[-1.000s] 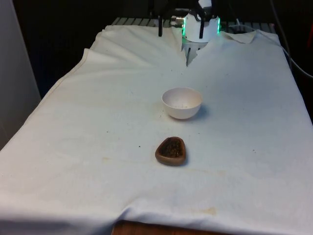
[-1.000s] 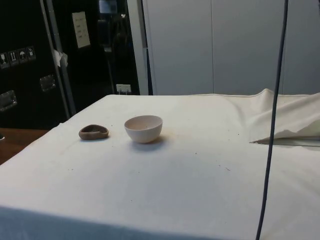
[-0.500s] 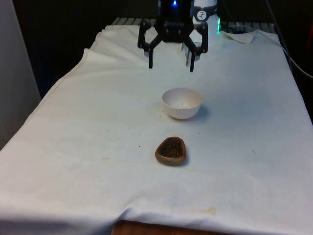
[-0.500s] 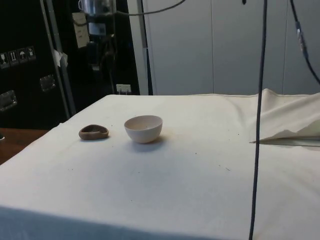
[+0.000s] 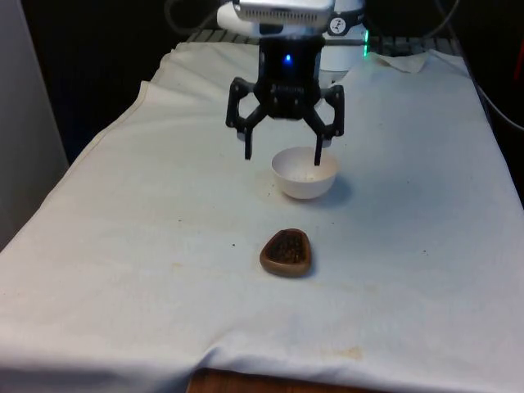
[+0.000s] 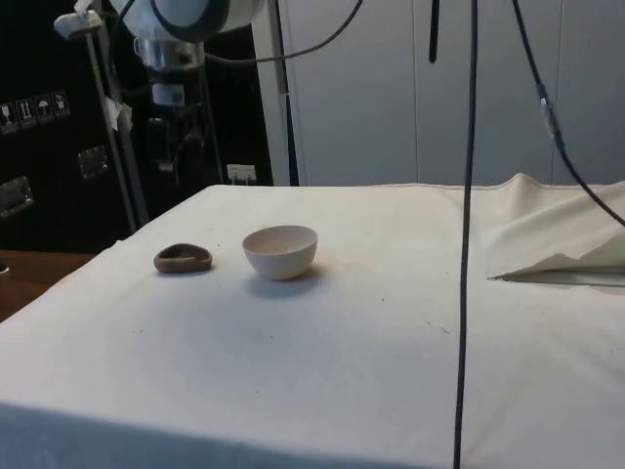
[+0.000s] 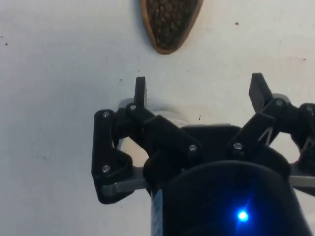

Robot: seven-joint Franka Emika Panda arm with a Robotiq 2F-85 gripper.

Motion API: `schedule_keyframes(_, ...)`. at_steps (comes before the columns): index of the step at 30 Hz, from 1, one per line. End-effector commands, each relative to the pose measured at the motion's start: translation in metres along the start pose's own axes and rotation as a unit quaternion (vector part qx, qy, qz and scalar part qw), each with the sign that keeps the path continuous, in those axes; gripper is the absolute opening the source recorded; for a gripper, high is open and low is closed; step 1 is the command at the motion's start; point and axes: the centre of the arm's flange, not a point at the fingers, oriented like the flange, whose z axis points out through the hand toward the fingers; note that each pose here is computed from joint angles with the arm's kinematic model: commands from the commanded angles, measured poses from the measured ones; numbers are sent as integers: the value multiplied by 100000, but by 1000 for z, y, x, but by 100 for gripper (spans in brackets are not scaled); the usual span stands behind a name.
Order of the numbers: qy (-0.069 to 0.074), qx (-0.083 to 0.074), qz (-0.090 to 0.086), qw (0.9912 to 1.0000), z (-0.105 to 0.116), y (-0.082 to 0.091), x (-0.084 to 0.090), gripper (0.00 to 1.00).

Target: Pour the coffee beans from the cup into the bowl.

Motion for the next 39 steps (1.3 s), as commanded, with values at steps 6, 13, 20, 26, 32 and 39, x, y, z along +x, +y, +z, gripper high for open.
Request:
schedule_keyframes(6,-323,1994,-299,99979,21,0,3,100)
schedule_keyframes(13,-208,2880,-766,99955,41,9,10,100)
schedule_keyframes(20,-318,3658,-1255,99925,61,16,17,100)
schedule_keyframes(26,-660,4419,-1882,99882,79,21,22,100)
schedule_keyframes(32,-1298,4992,-2550,99834,95,24,28,100)
schedule_keyframes(39,-1879,5502,-3259,99778,115,28,35,100)
